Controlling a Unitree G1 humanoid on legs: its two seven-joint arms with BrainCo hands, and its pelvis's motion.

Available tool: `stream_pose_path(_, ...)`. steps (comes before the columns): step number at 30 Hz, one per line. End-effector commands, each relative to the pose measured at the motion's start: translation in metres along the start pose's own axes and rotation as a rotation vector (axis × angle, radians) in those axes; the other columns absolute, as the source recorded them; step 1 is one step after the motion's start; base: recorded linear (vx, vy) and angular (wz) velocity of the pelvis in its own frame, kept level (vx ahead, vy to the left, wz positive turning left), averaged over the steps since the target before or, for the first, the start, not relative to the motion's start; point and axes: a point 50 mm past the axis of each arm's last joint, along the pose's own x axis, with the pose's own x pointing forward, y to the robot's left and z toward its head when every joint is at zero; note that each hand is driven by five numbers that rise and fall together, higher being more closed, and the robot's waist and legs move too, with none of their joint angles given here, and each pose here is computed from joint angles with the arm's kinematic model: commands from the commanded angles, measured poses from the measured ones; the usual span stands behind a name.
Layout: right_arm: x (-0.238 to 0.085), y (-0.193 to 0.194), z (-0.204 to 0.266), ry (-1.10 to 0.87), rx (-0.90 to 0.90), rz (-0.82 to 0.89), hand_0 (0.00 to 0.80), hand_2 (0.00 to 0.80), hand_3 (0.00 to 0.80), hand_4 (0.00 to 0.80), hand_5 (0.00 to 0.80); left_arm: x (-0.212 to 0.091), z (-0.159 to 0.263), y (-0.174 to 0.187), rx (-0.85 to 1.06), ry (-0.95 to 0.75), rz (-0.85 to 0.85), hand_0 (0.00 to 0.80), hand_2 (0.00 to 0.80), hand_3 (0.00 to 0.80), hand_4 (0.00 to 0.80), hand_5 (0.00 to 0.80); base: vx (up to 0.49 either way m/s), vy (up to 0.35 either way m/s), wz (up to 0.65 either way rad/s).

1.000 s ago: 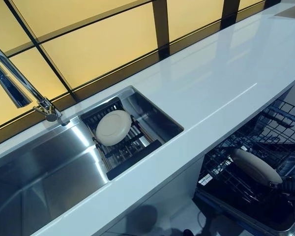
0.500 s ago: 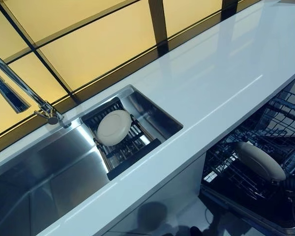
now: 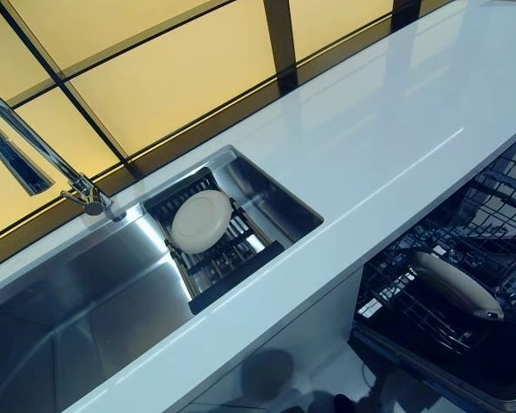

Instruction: Take plates into dishwasher

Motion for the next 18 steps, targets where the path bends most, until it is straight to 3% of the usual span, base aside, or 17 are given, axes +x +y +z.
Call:
stream_pose_path(1,-0.009,-0.027,0.020,-0.044,-0.016,-0.020,0.000,0.000,0.000,0.000,0.000,-0.007,0.003,0.038,0.006,0.005,0.107,0.000,0.000,0.000,0.000,0.000,0.000,0.000,0.00)
stream_pose_path(18,-0.039,-0.107,0.035,0.005,-0.034,-0.112,0.000,0.000,0.000,0.000,0.000,-0.015,-0.009,0.060,0.028,0.067,0.178,0.000,0.000,0.000,0.000,0.000,0.009,-0.008,-0.01)
